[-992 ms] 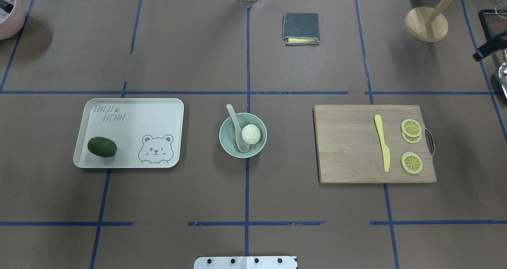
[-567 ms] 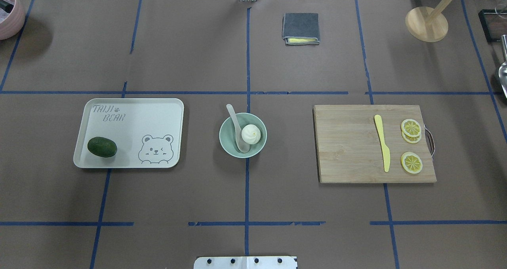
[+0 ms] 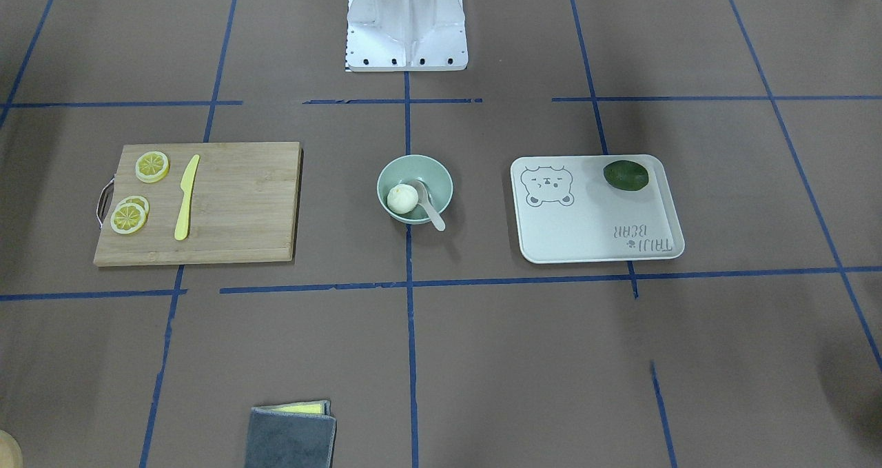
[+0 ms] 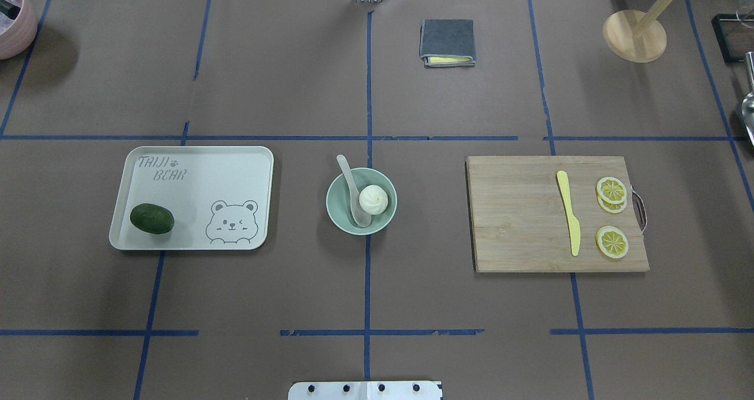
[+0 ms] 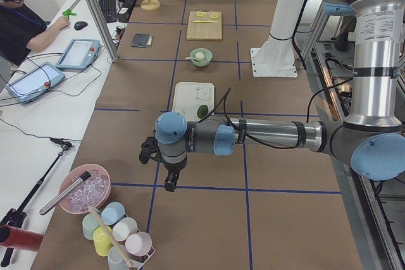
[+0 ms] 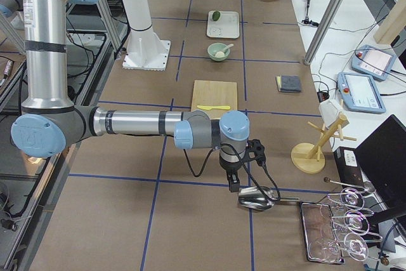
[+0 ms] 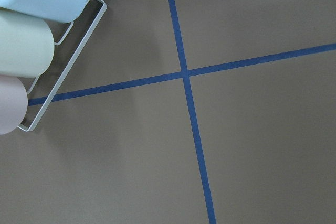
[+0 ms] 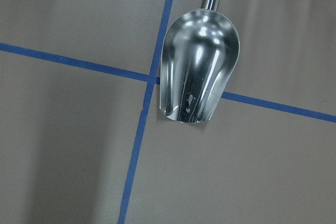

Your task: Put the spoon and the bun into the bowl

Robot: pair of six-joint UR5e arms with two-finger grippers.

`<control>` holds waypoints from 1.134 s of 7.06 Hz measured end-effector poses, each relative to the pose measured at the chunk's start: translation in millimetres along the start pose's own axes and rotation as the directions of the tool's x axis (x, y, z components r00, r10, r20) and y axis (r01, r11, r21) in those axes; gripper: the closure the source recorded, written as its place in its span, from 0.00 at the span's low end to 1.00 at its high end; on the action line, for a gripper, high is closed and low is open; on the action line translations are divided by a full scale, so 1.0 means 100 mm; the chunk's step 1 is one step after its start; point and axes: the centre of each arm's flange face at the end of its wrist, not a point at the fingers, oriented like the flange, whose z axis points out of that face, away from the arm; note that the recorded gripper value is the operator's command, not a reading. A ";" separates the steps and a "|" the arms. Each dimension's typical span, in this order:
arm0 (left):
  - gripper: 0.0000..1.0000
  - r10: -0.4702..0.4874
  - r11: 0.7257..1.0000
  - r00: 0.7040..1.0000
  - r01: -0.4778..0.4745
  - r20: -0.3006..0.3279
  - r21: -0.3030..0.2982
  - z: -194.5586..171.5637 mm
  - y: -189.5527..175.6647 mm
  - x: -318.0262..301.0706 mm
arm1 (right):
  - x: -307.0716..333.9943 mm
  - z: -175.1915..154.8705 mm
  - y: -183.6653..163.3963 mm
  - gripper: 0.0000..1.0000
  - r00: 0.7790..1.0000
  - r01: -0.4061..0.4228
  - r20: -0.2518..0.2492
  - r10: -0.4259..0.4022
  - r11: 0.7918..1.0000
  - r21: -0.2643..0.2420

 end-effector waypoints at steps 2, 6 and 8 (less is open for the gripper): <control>0.00 -0.001 1.000 1.000 0.001 0.000 -0.002 0.01 0.01 0.00 | 0.00 0.00 0.02 0.00 1.000 -0.009 0.005 0.009 1.000 -0.006; 0.00 -0.003 1.000 1.000 0.003 0.000 -0.003 0.01 0.01 -0.01 | -0.08 -0.05 0.09 0.00 1.000 -0.005 0.029 0.005 1.000 0.004; 0.00 0.000 1.000 1.000 0.000 0.000 -0.001 0.01 0.01 -0.01 | -0.08 -0.05 0.10 0.00 1.000 -0.007 0.030 0.007 1.000 0.003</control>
